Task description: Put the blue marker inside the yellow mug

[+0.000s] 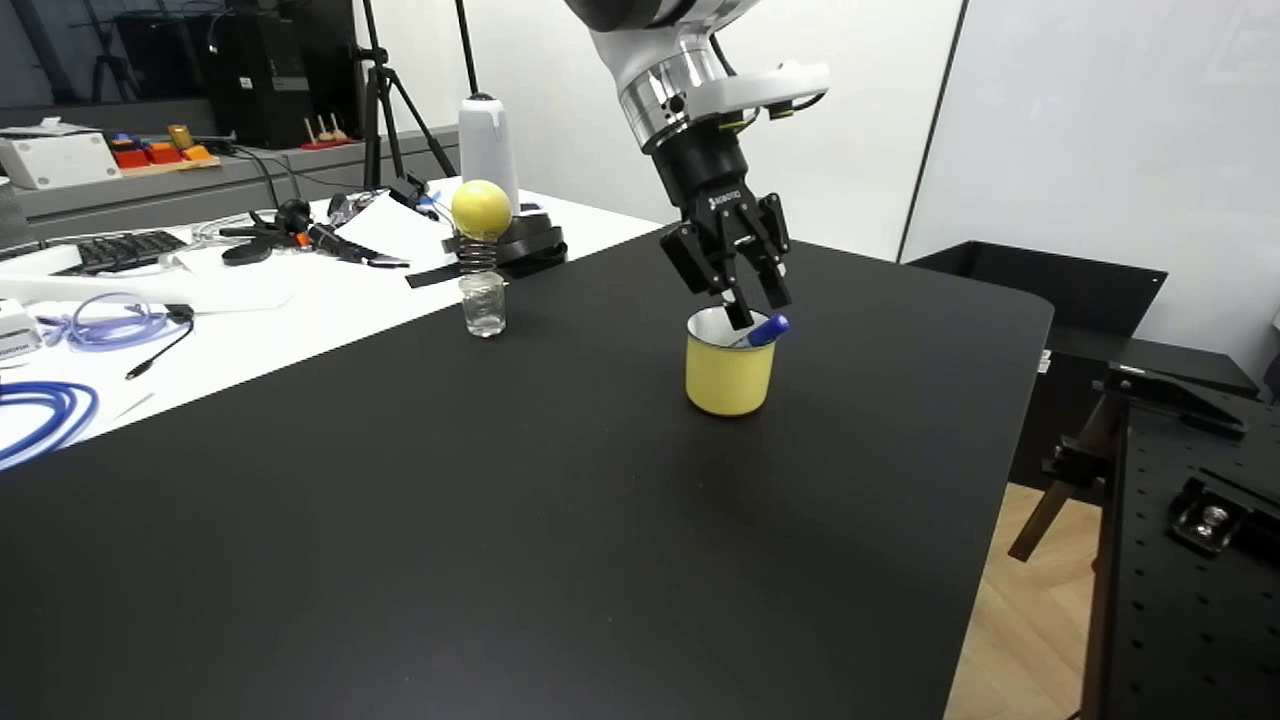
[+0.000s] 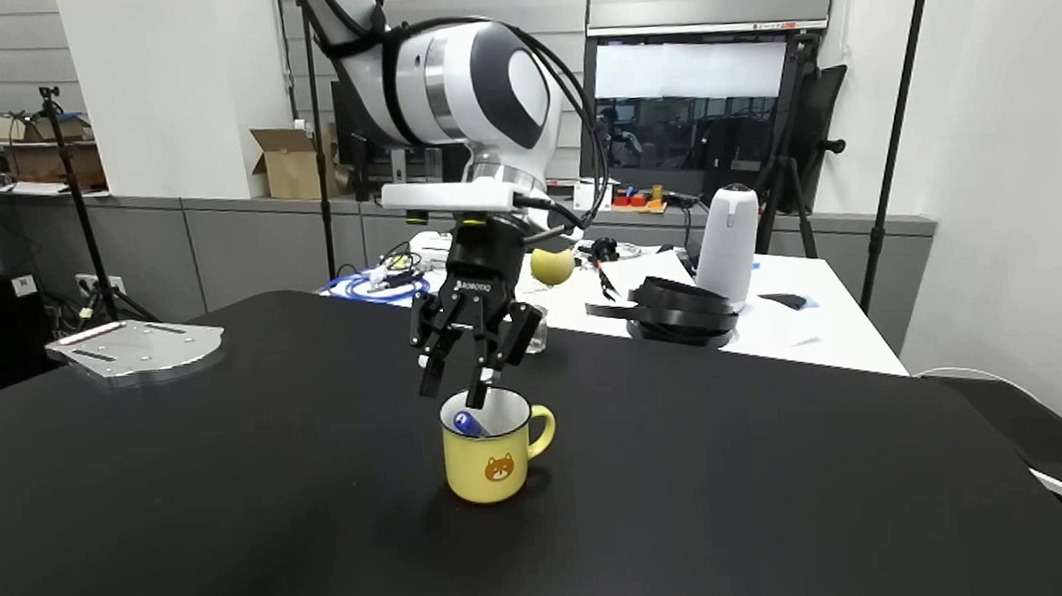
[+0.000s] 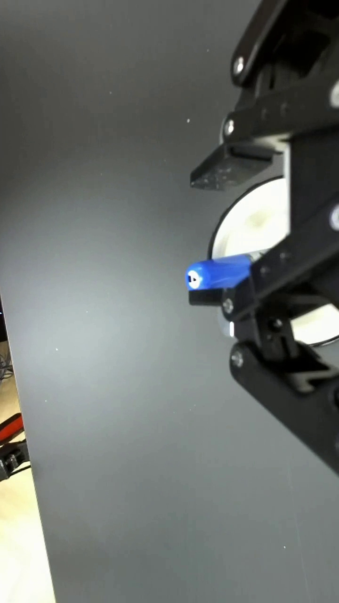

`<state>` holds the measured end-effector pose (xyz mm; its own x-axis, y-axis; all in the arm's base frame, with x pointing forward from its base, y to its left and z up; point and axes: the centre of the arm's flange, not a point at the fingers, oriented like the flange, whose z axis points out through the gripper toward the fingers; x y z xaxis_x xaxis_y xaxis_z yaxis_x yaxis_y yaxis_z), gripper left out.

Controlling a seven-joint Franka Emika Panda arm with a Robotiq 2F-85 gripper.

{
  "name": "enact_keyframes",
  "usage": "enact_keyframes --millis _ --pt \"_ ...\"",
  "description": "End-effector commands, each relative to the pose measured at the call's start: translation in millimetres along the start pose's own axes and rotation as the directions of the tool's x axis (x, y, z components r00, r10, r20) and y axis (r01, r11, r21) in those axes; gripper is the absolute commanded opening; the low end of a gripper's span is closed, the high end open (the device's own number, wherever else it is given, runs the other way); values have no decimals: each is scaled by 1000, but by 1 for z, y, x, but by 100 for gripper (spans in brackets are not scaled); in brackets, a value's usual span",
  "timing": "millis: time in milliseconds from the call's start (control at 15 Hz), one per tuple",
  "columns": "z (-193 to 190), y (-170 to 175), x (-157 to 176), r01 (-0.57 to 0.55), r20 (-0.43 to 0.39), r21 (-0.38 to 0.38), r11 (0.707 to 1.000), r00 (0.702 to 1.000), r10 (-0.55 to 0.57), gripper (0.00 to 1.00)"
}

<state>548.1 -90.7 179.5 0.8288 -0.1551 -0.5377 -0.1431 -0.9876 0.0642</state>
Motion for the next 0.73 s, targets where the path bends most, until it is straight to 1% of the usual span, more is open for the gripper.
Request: enact_keyframes --millis 0,67,133,267,400,467,600,667 --pt "-16 -5 -2 7 -59 -22 1000 998 -8 89" --pt "-22 -10 -10 25 -98 -46 999 995 -29 95" --pt "-29 -17 -17 32 -131 -76 997 990 -42 99" --pt "-44 -31 -36 63 -216 -151 987 972 -95 100" --pt "-60 -47 -61 96 -294 -229 969 942 -163 100" --pt "-67 -55 -74 112 -332 -264 958 922 -200 100" --pt "-77 -69 -100 137 -397 -321 937 879 -264 100" --pt "-80 -75 -111 149 -416 -337 930 862 -289 100"
